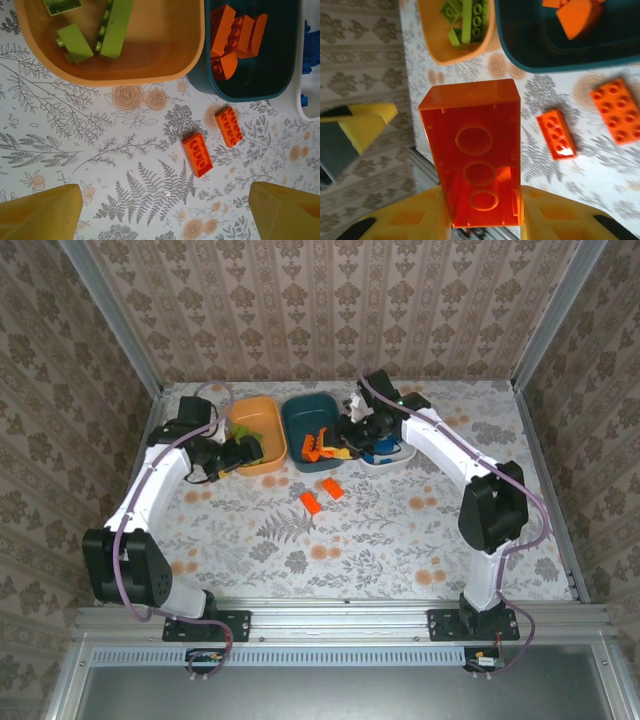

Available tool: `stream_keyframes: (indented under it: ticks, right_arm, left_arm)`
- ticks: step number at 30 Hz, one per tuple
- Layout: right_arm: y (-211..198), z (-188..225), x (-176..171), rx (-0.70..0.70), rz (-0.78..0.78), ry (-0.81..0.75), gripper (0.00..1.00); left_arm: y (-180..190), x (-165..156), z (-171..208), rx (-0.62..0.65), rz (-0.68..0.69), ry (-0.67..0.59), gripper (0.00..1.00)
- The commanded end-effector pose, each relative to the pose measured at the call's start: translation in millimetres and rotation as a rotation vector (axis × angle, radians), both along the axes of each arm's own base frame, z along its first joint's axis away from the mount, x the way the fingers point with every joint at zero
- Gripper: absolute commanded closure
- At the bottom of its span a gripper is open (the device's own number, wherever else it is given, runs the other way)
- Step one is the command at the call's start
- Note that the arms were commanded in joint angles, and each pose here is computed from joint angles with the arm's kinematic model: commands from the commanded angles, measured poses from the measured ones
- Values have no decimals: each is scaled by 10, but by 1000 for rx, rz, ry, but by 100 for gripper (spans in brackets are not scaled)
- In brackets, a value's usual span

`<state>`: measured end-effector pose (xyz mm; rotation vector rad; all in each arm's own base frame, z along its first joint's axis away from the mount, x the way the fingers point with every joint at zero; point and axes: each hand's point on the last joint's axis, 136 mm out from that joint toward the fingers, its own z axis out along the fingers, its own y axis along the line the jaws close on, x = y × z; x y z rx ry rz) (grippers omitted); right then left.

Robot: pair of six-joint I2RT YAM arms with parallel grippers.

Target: Sort the legos into containers by color

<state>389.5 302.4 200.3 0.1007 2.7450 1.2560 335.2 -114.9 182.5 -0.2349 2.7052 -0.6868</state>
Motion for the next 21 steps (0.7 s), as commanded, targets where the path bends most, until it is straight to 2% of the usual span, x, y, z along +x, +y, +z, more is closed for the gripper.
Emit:
stream_keyframes:
  ticks: [1, 5, 13, 21]
  right_arm:
    - [279, 208, 223, 168, -33, 25, 65]
    - [370, 134, 434, 184, -75, 54, 64]
    - [303, -178, 705, 85, -241, 146, 64]
    - [252, -250, 985, 67, -432, 139, 65]
  left_arm:
    - [-37, -12, -28, -49, 18, 15, 12]
    - [-56, -13, -52, -65, 20, 19, 11]
    - [-23, -18, -79, -54, 9, 23, 9]
    - [87, -24, -114, -60, 24, 35, 8]
